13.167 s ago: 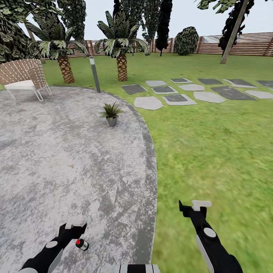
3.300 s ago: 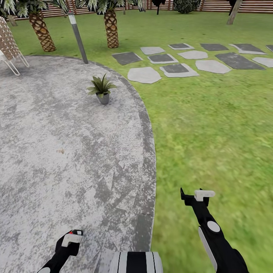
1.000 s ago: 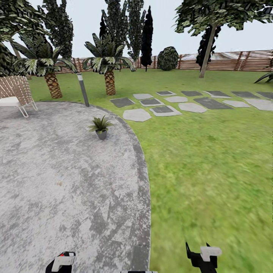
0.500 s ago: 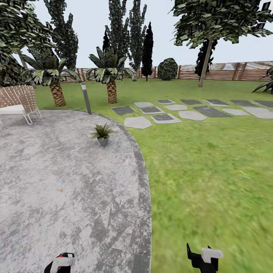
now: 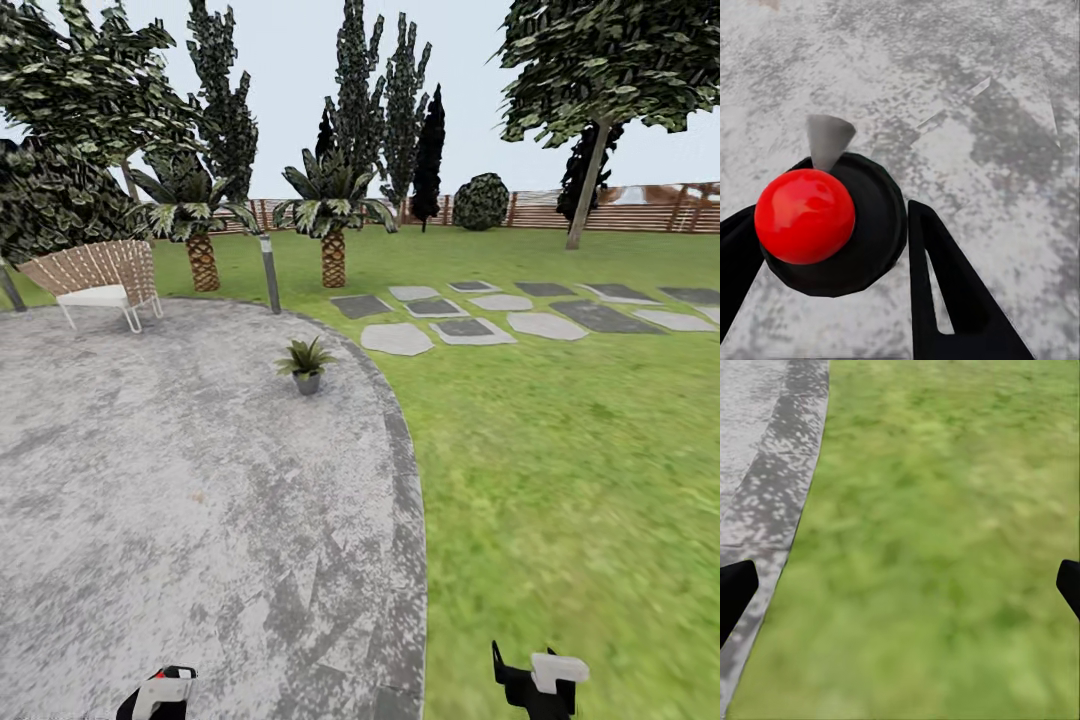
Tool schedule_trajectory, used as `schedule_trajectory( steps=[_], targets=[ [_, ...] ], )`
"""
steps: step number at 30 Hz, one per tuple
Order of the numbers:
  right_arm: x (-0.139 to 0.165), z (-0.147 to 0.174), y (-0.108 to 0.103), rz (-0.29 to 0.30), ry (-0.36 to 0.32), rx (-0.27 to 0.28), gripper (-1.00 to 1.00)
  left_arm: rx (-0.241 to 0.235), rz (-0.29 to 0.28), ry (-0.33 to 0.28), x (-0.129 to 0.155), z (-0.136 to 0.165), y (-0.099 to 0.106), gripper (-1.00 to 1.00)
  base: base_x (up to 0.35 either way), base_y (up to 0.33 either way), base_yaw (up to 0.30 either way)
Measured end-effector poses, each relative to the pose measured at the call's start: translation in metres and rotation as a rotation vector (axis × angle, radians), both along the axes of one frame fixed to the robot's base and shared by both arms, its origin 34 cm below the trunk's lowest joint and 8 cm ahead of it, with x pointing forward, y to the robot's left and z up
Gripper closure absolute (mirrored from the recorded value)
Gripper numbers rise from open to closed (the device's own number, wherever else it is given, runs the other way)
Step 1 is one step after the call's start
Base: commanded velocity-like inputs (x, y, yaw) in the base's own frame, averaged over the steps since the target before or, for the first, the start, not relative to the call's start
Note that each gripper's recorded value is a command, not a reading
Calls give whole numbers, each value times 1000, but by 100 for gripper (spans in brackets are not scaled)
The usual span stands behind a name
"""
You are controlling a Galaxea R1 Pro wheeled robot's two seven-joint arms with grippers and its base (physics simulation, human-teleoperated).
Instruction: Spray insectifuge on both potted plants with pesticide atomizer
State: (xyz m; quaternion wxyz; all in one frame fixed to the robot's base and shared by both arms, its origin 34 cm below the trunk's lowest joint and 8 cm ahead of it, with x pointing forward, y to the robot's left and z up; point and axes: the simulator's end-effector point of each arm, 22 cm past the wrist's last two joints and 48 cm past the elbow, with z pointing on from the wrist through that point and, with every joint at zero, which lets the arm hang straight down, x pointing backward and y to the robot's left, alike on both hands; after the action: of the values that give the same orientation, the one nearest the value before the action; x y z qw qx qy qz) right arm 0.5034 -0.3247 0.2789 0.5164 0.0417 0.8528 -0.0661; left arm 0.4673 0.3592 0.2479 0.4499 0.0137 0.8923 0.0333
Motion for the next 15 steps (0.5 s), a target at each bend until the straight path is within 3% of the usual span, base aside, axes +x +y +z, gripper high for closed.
schedule_trajectory(
  steps=[15],
  targets=[
    [7, 23, 1, 7, -4, -1, -100, 0, -1, -7, 7, 24, 0, 100, 0, 0, 174]
  ],
)
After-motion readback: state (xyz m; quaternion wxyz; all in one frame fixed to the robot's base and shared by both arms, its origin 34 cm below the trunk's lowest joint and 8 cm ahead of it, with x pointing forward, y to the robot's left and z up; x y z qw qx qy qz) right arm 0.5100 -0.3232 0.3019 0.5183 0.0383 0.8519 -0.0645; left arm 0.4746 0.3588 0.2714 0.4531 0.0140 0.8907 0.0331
